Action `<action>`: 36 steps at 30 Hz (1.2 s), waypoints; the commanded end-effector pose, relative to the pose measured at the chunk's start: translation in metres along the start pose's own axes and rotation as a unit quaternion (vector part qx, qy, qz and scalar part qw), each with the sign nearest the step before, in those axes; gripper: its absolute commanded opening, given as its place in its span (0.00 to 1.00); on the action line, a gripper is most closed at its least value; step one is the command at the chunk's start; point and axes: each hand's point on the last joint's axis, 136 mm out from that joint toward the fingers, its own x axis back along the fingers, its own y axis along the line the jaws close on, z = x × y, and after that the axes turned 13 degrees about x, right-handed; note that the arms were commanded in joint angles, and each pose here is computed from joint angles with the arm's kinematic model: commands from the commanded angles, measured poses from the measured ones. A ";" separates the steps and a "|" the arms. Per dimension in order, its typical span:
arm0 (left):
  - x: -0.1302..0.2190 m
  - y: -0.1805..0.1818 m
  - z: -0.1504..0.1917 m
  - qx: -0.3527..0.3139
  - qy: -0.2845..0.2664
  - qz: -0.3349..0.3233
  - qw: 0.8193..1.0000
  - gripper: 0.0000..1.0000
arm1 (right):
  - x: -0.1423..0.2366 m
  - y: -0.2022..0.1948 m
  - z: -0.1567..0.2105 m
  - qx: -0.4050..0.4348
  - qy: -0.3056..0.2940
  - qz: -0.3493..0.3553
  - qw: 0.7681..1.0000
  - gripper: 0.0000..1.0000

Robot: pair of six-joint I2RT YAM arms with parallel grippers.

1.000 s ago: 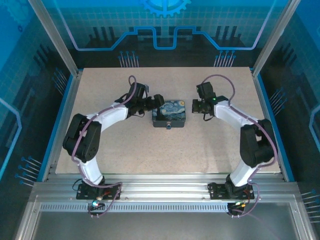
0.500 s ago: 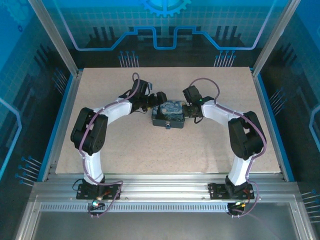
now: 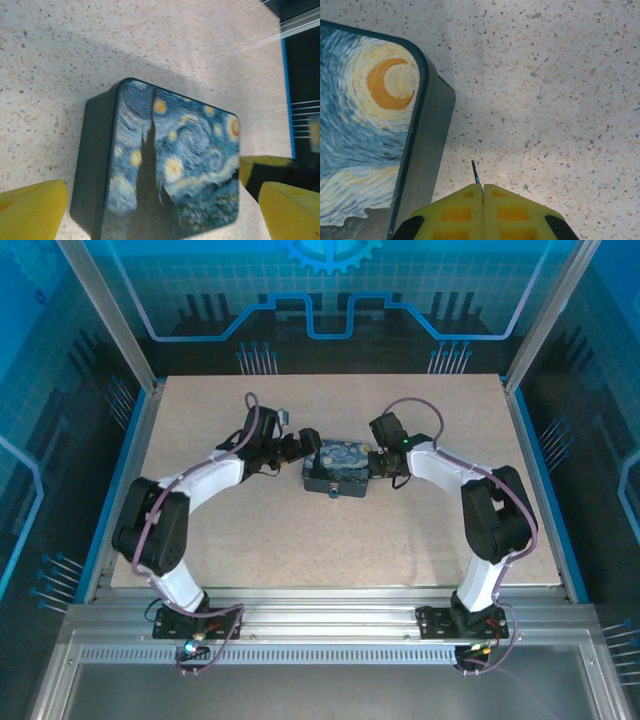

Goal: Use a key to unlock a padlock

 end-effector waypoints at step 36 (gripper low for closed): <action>-0.048 0.004 0.132 -0.179 -0.029 0.094 0.979 0.99 | -0.023 -0.024 -0.077 -0.025 -0.010 0.007 1.000 0.00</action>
